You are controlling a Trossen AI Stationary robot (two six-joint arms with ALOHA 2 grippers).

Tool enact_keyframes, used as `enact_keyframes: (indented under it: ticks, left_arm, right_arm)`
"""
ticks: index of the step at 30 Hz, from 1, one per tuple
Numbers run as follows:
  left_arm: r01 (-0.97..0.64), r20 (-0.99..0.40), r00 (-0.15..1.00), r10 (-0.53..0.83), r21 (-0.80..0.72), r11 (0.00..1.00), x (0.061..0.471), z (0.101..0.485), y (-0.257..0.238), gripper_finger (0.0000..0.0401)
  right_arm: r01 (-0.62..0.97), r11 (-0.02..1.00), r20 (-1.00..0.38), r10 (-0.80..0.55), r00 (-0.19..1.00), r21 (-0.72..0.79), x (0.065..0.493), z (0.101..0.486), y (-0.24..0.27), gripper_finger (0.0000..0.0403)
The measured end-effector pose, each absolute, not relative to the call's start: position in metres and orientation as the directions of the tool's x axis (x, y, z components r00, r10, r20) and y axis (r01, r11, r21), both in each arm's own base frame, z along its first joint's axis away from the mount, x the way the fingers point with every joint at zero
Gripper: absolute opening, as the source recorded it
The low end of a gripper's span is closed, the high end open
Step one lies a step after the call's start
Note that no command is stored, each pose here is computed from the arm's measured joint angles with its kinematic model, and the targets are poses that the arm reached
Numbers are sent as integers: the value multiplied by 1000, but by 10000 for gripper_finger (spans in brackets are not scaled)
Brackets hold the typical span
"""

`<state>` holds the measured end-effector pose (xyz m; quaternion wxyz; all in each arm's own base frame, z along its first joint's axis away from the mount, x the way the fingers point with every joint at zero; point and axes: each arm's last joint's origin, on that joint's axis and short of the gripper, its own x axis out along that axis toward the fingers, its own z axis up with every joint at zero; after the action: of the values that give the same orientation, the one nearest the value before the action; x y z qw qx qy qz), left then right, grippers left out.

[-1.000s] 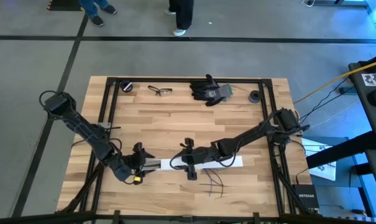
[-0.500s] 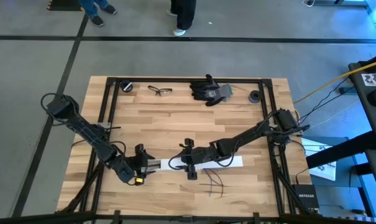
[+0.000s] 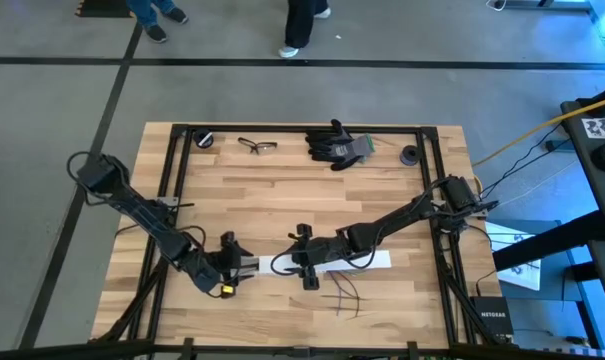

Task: Ziptie cables
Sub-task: Close the cable duct

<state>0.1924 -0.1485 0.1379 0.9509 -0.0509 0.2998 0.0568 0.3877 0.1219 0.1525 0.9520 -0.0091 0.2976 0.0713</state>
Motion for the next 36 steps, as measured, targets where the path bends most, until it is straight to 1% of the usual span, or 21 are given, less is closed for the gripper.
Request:
enact_keyframes:
  ticks: [10, 19, 27, 30, 33, 36]
  left_arm:
    - [-133, -582, 809, 82, -45, 990, 198, 130, -149, 279]
    - [-128, -583, 808, 82, -38, 991, 198, 130, -149, 278]
    - [-122, -581, 810, 79, -36, 992, 198, 130, -149, 248]
    - [-120, -581, 810, 79, -33, 992, 198, 130, -149, 243]
    - [-122, -582, 810, 77, -39, 992, 198, 130, -149, 245]
    - [-114, -598, 800, 53, -65, 991, 200, 129, -148, 257]
  right_arm:
    - [-137, 991, -563, 111, 819, -3, 388, 153, 121, 198]
    - [-110, 993, -553, 112, 825, 37, 389, 154, 122, 198]
    - [-106, 993, -546, 114, 830, 46, 389, 155, 122, 198]
    - [-99, 993, -534, 116, 837, 62, 390, 156, 122, 198]
    - [-95, 993, -526, 118, 843, 70, 391, 154, 123, 198]
    - [-94, 993, -532, 116, 839, 68, 392, 150, 123, 198]
